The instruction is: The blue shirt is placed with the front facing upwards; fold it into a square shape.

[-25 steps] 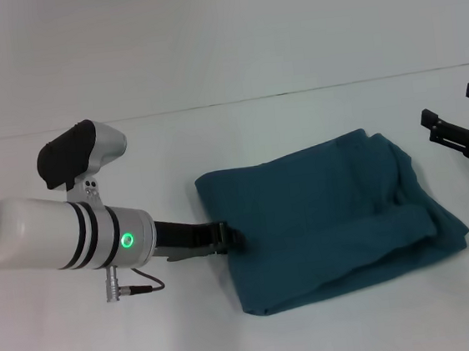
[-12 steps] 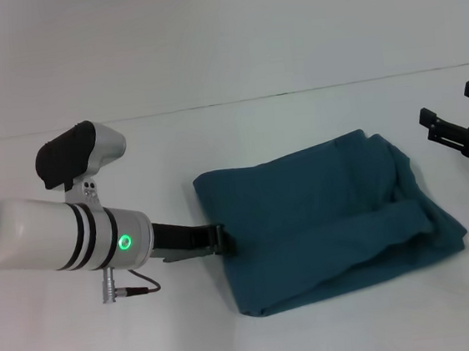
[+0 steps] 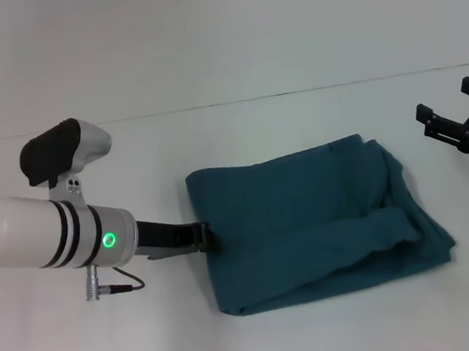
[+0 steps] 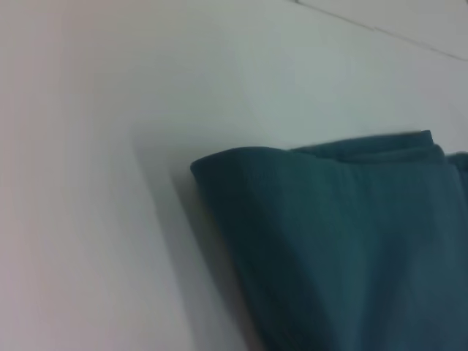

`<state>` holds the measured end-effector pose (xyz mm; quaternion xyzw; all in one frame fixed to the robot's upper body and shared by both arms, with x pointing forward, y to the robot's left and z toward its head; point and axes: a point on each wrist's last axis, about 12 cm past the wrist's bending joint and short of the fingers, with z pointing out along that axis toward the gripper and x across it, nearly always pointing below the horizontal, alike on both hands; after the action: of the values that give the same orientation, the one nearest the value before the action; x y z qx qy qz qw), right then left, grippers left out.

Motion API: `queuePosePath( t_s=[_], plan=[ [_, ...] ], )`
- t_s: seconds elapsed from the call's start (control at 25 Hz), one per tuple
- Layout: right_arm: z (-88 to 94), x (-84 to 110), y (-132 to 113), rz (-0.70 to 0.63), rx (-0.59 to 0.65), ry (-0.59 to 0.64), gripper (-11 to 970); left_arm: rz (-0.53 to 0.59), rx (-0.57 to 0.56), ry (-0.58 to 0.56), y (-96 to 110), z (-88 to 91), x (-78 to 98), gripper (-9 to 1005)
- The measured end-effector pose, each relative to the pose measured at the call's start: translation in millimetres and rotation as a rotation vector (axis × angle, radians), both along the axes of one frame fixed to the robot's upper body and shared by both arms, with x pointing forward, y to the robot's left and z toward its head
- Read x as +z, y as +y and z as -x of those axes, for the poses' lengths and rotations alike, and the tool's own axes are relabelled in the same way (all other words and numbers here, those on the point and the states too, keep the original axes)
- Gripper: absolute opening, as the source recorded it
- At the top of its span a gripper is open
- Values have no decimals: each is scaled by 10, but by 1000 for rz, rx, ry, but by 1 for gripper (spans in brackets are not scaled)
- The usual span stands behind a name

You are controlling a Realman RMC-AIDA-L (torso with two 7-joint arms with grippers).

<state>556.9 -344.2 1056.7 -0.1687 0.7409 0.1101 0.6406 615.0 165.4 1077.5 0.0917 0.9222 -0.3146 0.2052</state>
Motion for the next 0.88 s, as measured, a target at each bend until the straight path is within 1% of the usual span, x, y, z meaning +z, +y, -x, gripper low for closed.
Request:
queuePosePath(
  t_s=[0.16, 0.32, 0.48, 0.88],
  plan=[
    [-12, -12, 15, -1, -2, 7, 945, -12, 11, -27, 54, -17, 39, 53],
    [-35, -6, 22, 1, -5, 8, 944, -12, 27, -33, 114, -5, 35, 54],
    [-66, 3, 37, 5, -5, 9, 944, 2, 63, -34, 235, 4, 40, 55],
    [-132, -14, 133, 19, 11, 12, 944, 19, 124, -52, 476, 109, 48, 57]
  ],
)
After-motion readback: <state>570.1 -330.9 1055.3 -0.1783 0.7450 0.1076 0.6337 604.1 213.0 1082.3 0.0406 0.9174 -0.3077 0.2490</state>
